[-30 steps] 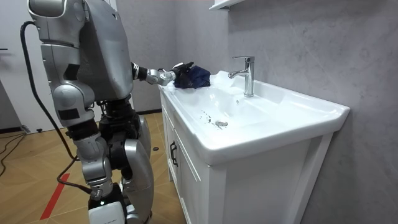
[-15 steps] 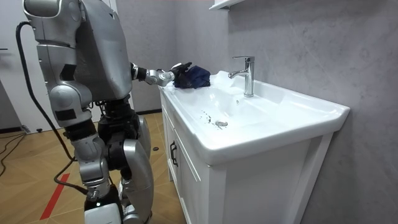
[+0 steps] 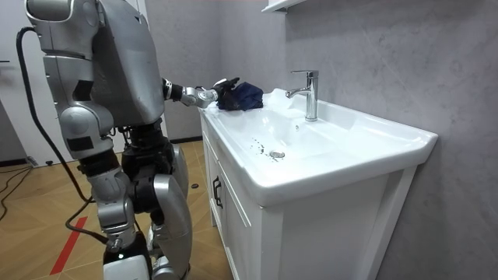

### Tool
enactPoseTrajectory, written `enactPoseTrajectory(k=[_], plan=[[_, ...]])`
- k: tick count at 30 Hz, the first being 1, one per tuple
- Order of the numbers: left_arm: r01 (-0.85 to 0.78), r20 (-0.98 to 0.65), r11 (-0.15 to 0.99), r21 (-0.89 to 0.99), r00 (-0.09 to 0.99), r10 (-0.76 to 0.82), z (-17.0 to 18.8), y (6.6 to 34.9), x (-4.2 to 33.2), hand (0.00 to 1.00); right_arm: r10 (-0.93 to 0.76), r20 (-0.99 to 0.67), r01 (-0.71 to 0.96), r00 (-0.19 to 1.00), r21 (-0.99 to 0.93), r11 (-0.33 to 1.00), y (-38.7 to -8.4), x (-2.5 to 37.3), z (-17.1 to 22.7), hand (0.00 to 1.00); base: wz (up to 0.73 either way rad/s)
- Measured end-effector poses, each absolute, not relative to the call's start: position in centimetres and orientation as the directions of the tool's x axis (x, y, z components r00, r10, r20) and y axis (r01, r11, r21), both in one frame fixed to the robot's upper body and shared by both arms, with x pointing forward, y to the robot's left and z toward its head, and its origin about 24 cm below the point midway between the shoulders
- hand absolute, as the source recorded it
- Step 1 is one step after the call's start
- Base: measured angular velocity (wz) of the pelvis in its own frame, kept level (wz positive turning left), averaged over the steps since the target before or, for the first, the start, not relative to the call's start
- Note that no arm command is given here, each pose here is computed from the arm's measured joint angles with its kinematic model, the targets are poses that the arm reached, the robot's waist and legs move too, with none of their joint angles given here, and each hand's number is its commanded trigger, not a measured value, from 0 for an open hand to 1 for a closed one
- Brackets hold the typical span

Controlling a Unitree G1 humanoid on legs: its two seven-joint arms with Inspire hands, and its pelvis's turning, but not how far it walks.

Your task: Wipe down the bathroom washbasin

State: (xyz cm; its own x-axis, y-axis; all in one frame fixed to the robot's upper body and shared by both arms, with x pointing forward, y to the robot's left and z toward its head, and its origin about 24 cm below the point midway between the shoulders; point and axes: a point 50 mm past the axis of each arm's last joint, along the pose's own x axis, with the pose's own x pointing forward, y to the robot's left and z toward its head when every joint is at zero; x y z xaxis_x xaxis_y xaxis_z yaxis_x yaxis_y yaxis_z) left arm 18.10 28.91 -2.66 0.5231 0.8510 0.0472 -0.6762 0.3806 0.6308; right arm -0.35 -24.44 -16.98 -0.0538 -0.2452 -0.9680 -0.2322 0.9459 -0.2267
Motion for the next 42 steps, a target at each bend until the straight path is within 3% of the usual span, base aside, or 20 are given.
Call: enactPoseTrajectory(k=[22,42], plan=[[-0.661,-0.01,0.336,0.671,0.445,0.896,-3.6,30.6,17.4,0.0,-0.261,-0.964,-0.209,-0.056,-0.245,0.947,-24.6,0.0,-16.9,0.0,-0.02],[-0.637,0.007,0.348,0.687,0.485,0.874,-3.3,30.5,17.9,0.0,-0.273,-0.962,-0.211,-0.022,-0.262,0.942,-25.2,0.8,-16.8,0.0,0.0]])
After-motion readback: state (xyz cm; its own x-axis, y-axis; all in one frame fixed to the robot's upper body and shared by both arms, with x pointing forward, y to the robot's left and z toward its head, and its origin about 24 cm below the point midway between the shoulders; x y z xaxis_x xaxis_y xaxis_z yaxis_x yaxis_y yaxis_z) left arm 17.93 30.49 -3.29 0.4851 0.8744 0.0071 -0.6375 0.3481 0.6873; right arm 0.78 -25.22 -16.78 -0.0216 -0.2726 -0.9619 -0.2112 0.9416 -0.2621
